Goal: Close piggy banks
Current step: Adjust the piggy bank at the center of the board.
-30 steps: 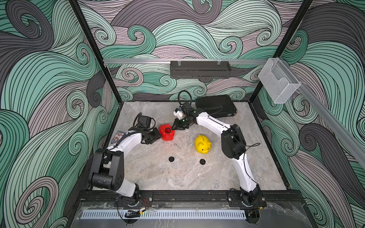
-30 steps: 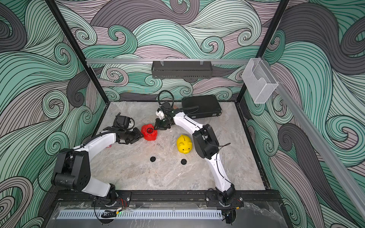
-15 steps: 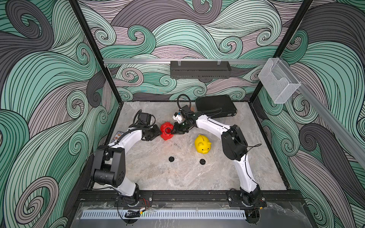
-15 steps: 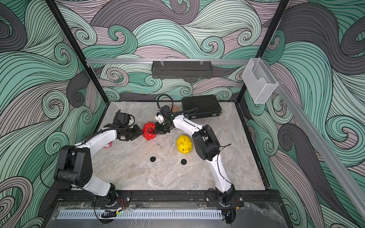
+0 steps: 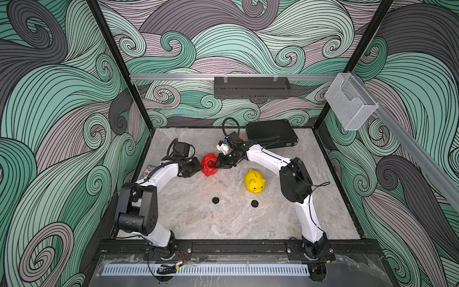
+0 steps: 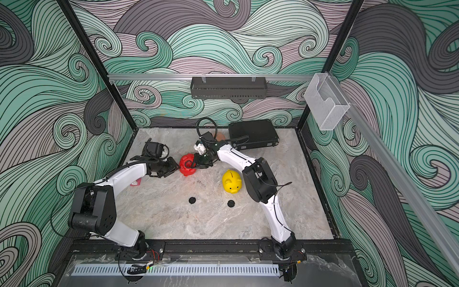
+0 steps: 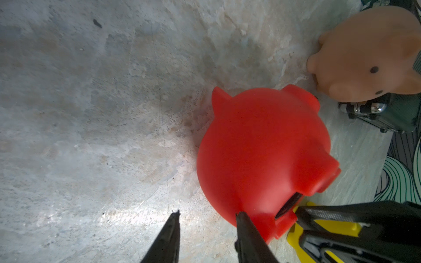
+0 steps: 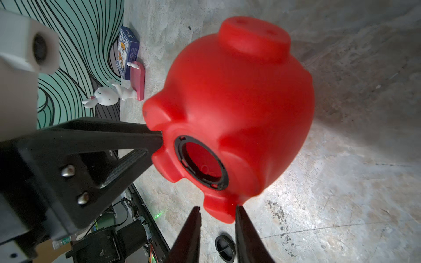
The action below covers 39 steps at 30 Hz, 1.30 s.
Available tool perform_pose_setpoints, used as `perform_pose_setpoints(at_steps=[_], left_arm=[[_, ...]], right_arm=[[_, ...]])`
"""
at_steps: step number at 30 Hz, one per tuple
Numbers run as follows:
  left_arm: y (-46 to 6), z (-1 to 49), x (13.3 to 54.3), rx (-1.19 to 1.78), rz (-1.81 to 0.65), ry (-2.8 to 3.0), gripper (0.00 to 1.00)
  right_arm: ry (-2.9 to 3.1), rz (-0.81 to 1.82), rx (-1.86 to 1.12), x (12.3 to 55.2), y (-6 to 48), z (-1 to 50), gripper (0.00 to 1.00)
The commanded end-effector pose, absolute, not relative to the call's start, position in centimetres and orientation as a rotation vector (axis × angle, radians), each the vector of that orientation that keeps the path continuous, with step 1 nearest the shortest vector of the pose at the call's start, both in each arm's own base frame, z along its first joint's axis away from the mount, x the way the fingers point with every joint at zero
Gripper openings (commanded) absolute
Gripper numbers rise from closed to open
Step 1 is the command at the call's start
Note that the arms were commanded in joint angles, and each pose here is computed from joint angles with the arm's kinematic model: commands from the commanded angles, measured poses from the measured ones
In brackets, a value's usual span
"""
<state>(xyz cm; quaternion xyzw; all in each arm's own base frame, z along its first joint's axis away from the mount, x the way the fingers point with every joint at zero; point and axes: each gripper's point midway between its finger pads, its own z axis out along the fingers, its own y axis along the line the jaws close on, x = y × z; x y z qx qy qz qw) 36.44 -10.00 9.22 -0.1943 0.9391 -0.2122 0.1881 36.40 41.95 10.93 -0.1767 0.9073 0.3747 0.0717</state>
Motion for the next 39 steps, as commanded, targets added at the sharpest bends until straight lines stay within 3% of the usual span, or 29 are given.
perform_pose_setpoints(at_steps=[1,27,39], left_arm=[[-9.8,10.4,36.4,-0.537,-0.606,2.616,0.42],[-10.2,13.6,39.8,-0.534,-0.666,2.541,0.48],[-10.0,14.2,39.2,-0.529,-0.678,2.526,0.48]], right_arm=[[2.631,1.171,-0.57,36.4,42.4,14.8,0.31],[2.627,1.074,-0.476,40.0,41.1,13.6,0.36],[2.614,1.108,-0.488,39.0,41.0,15.1,0.35]])
